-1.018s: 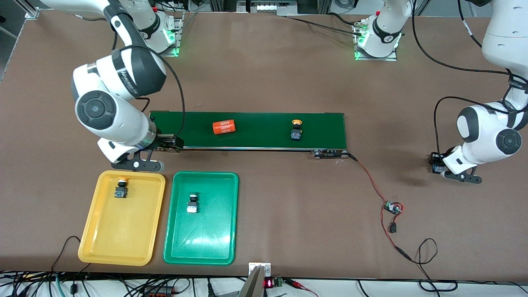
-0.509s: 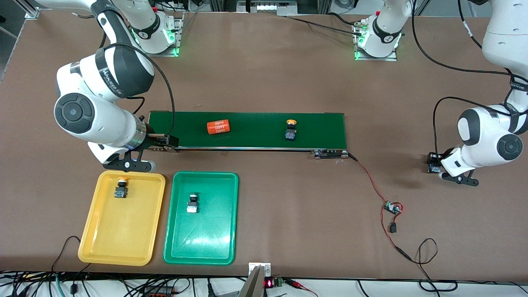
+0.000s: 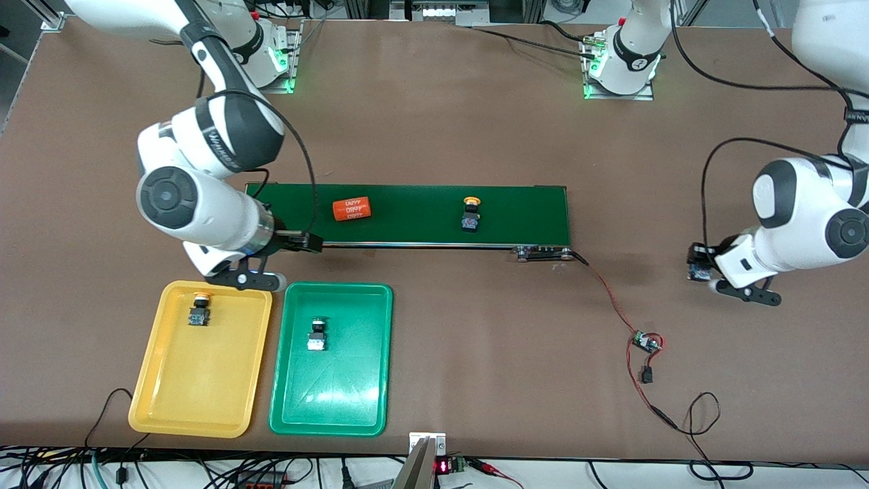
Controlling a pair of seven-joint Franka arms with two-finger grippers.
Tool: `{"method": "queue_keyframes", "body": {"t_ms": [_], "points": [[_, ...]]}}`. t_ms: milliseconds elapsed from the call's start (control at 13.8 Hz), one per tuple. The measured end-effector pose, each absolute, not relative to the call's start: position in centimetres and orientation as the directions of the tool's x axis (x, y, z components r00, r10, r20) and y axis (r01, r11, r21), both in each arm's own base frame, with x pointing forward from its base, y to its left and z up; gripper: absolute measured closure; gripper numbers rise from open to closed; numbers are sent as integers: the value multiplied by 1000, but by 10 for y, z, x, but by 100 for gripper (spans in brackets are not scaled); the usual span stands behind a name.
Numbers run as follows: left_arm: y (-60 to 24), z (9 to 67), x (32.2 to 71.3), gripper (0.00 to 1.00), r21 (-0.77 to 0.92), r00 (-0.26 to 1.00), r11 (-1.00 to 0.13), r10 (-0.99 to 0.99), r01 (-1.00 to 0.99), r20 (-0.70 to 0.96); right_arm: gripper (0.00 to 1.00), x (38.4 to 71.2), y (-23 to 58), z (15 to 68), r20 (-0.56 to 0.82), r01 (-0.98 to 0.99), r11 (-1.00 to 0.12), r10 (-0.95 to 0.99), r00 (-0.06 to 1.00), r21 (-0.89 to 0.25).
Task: Sort buttons by color to trays
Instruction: 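Move the right gripper back to the belt while the left gripper grasps a button, then place the button on the belt with the left gripper, then withdraw it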
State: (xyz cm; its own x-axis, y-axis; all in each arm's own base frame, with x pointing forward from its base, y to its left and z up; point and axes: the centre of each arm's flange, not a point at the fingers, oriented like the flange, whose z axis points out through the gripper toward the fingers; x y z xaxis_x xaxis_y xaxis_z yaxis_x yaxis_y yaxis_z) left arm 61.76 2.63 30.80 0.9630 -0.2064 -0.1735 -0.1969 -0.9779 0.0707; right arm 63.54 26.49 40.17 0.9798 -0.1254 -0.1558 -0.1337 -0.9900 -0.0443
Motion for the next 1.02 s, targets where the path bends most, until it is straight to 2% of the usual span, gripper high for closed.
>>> {"method": "queue_keyframes", "body": {"t_ms": [145,291,655,1018], "points": [[-53,339,609,59,64,968,-984,-176,-167,-179,0,626,287,397,-166,-161,-986,-153,974,-35],[-113,343,595,59,96,971,-989,-133,-116,-197,0,617,307,393,-173,-186,-982,-179,969,-24],[-214,304,558,59,173,946,-975,-183,-139,-269,0,607,332,364,-159,-234,-972,-226,961,-32],[-249,256,537,59,190,940,-967,-215,-168,-264,0,579,348,350,-30,-151,-988,-150,988,-25]]}}
